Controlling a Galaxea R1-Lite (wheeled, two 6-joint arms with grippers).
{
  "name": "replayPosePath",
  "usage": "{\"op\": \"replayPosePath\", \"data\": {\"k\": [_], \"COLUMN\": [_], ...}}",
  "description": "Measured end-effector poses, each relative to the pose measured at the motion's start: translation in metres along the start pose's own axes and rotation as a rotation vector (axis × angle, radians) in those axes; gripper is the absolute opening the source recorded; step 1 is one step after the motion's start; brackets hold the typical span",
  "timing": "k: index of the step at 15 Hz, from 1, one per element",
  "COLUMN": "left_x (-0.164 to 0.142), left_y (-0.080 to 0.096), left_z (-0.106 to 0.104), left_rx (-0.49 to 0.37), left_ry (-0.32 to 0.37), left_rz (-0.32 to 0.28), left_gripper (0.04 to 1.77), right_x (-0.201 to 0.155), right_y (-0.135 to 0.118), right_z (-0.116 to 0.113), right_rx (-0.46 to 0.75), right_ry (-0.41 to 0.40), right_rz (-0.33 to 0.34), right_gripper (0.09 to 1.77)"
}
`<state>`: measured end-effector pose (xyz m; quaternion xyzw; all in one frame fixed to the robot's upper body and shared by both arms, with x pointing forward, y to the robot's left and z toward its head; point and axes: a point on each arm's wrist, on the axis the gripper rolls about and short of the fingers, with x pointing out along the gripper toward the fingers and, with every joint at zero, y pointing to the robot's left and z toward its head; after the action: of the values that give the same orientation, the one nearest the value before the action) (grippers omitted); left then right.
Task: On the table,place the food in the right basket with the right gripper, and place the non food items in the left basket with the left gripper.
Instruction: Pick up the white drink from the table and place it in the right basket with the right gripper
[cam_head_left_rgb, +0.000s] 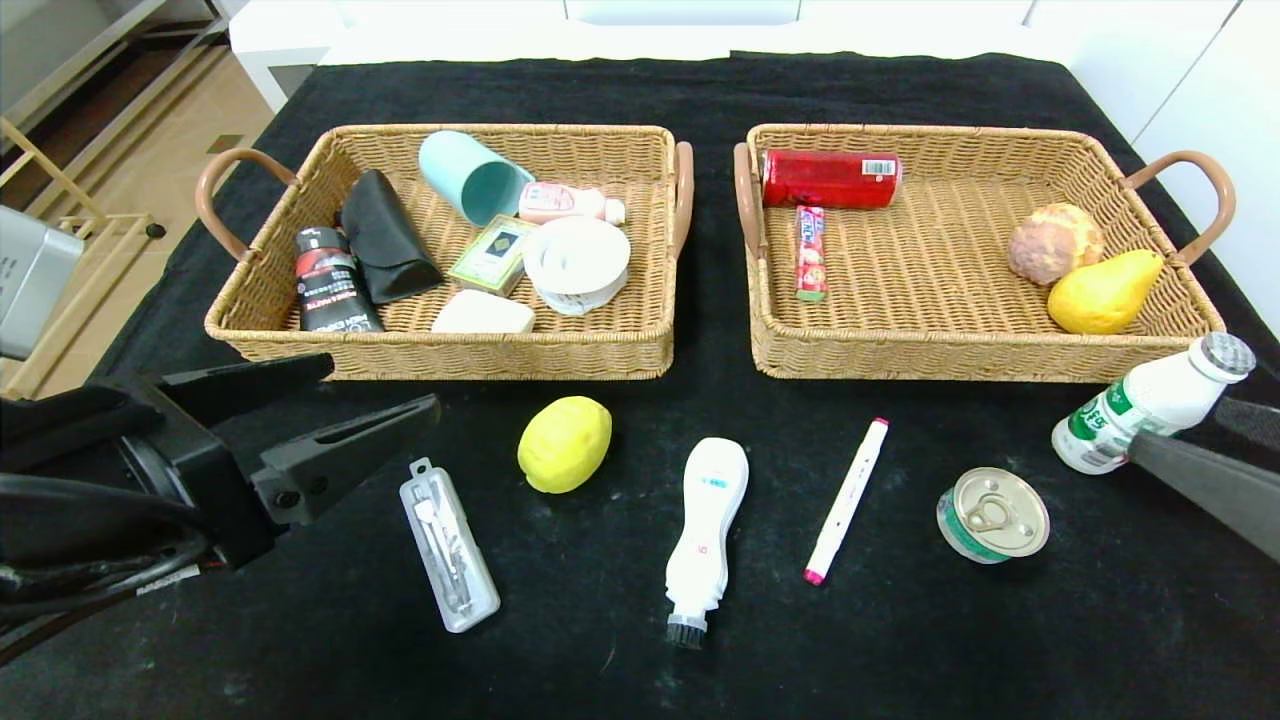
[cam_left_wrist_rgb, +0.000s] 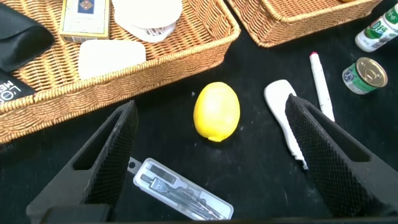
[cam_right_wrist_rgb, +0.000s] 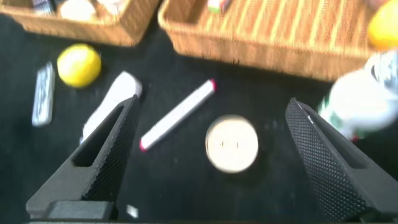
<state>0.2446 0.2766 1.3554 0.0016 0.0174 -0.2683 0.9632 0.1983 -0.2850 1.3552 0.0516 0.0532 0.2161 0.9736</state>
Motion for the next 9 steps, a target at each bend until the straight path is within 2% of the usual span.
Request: {"op": "replayPosePath", "data": {"k": [3,4,7,9], "left_x": [0.0,0.0,-0.001,-0.001], "left_y": [0.0,0.0,0.0,0.0], "left_z": [0.0,0.001,0.001,0.001], "left_rx": [0.0,0.0,0.001,0.002], "left_ry": [-0.004,-0.005,-0.007,-0.01], "left_rz": [0.003,0.003,0.005,0.008], "left_gripper": [1.72,1.72,1.72,1.72], "right_x": [-0.028,-0.037,-0.049,-0.046], "right_y": [-0.001,-0.002,-0.007,-0.009], "right_z": [-0.007,-0.005,0.002,-0.001], "right_rx": [0.001,0.004,0.004,0.001], "right_ry": [0.151,0.159,0.093,0.101], "right_rz": [-0.024,-0.041,-0.212,-0.274], "right_gripper": [1.71,1.71,1.71,1.71]}}
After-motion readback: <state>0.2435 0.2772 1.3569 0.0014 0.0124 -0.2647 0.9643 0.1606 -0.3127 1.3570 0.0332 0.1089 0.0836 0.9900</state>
